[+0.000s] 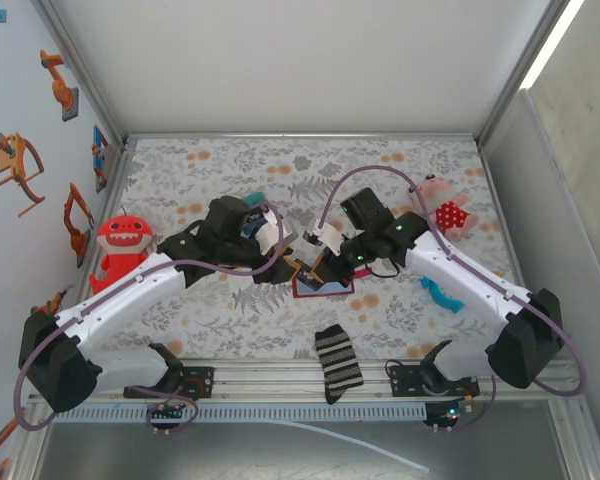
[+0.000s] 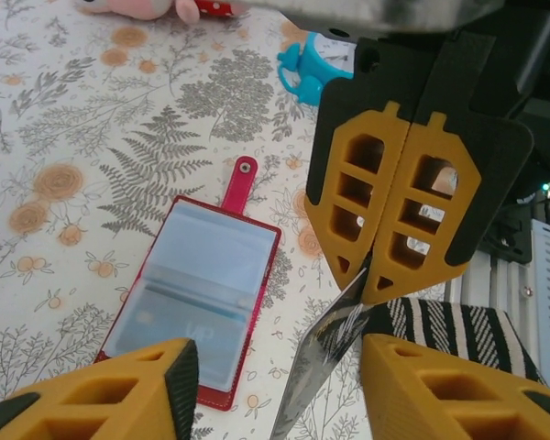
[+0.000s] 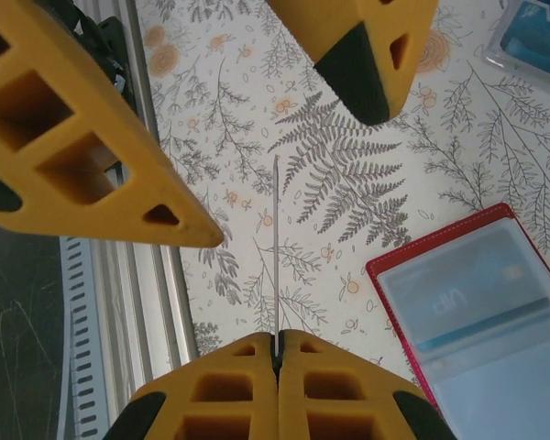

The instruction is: Take the credit cards out of the card holder

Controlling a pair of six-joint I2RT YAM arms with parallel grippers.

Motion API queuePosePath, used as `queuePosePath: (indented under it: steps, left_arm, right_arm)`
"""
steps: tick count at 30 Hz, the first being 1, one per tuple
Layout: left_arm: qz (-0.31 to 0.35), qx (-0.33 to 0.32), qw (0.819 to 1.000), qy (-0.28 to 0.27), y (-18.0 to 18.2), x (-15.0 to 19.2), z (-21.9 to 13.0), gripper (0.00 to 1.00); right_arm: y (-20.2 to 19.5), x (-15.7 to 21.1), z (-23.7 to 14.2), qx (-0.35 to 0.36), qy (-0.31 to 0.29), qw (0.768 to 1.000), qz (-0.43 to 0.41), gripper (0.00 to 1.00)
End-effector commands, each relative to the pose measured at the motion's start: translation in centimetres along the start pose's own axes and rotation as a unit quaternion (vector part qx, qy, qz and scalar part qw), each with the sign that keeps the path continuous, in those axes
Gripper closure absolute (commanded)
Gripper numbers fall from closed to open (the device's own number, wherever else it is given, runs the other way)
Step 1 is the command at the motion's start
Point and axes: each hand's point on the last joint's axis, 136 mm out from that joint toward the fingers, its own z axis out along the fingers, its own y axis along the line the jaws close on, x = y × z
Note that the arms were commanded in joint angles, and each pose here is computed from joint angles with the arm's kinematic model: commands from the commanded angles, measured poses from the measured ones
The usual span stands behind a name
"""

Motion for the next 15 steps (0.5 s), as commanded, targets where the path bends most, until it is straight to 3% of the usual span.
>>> queuePosePath:
  steps: [1, 3, 9, 12, 15]
  left_arm:
    - [0.012, 0.031, 0.999, -0.002, -0.8, -0.3, -0.1, 0.56]
    - [0.011, 0.039, 0.999, -0.001, -1.0, -0.2, 0.1, 0.67]
    - [0.01, 0.062, 0.998, 0.001, -1.6, 0.3, 0.3, 0.84]
    - [0.013, 0.069, 0.998, -0.001, -1.9, 0.4, 0.3, 1.0]
    - [0.018, 0.071, 0.997, -0.005, -2.1, 0.4, 0.2, 1.0]
  right_arm:
    - [1.0, -0.7, -0.3, -0.022, -0.003, 0.999, -0.024, 1.0]
    - [1.1, -0.9, -0.3, -0.025, -0.005, 0.999, -0.029, 1.0]
    - [1.7, -1.1, -0.6, -0.034, -0.014, 0.999, -0.038, 1.0]
    - [1.8, -1.2, -0.7, -0.034, -0.016, 0.998, -0.04, 1.0]
    - [1.8, -1.2, -0.8, -0.032, -0.019, 0.998, -0.041, 1.0]
